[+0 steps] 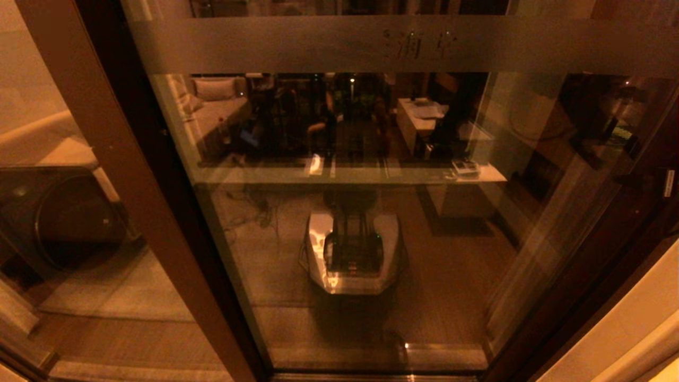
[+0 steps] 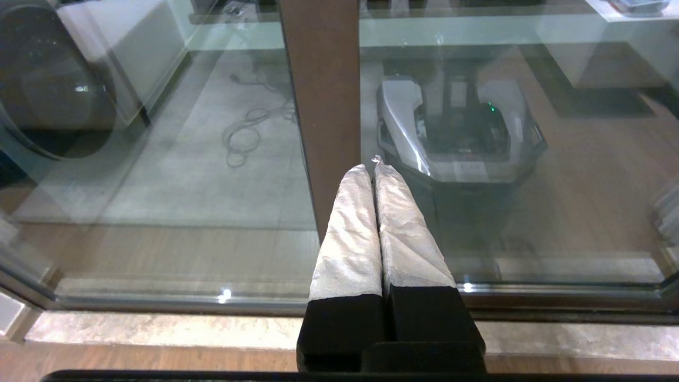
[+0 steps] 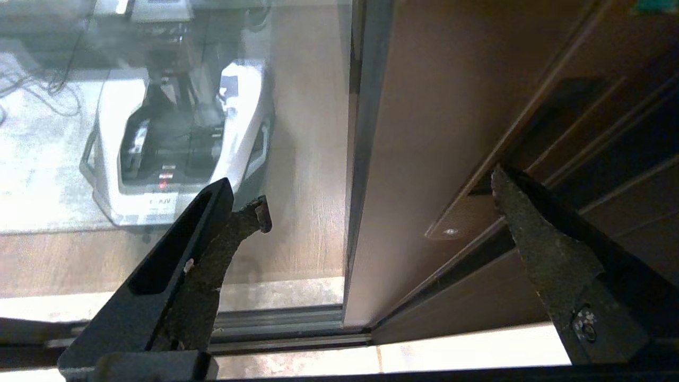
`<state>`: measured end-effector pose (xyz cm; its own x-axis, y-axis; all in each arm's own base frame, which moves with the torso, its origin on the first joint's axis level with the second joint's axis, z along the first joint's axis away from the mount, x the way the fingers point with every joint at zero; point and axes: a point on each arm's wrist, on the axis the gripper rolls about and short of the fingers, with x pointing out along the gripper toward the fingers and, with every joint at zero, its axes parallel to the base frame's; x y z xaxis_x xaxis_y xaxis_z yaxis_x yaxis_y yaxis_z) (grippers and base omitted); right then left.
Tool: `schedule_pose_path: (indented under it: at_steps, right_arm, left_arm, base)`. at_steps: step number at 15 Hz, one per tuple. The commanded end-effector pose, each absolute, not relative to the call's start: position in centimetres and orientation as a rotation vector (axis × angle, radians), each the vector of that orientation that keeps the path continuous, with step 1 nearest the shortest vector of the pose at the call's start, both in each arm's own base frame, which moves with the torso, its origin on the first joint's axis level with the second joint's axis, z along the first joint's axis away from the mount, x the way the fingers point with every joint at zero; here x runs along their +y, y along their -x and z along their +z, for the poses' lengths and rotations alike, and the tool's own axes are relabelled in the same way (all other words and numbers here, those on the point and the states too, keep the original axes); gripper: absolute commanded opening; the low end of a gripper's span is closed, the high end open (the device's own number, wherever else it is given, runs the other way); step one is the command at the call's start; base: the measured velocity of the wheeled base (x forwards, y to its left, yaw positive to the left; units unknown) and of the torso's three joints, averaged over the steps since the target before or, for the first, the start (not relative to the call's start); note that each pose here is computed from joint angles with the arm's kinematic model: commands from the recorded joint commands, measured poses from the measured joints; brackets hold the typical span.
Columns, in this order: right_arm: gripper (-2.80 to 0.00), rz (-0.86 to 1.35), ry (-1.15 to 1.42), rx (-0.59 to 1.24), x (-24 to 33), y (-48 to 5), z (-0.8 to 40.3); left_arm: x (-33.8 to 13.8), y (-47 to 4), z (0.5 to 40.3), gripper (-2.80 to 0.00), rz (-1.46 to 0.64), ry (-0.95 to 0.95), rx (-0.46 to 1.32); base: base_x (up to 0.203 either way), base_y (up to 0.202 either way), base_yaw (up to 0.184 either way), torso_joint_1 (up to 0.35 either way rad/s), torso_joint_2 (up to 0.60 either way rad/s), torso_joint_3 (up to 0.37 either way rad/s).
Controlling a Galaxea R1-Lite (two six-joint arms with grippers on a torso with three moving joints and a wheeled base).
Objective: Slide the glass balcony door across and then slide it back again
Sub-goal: Open the slid door
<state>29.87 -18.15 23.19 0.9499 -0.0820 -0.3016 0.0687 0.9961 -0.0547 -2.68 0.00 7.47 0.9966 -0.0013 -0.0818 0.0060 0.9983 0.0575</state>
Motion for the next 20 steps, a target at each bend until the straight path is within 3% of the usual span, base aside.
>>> schedule_pose_path:
  at_steps: [1,20]
  right_arm:
    - [0.00,-0.089,0.046,0.313,-18.4,-30.2,23.0]
    - [0.00,-0.037,0.020,0.306,-16.2,-31.9,23.1]
  left_arm:
    - [0.0,2.7,7.4,-2.80,-0.004,-0.058,0.083]
    - [0.0,2.7,7.4,-2.80,-0.004,-0.058,0.083]
  base:
    - [0.000,0.000,0.000,0.000,0.00,0.000]
    - [0.000,0.000,0.000,0.000,0.00,0.000]
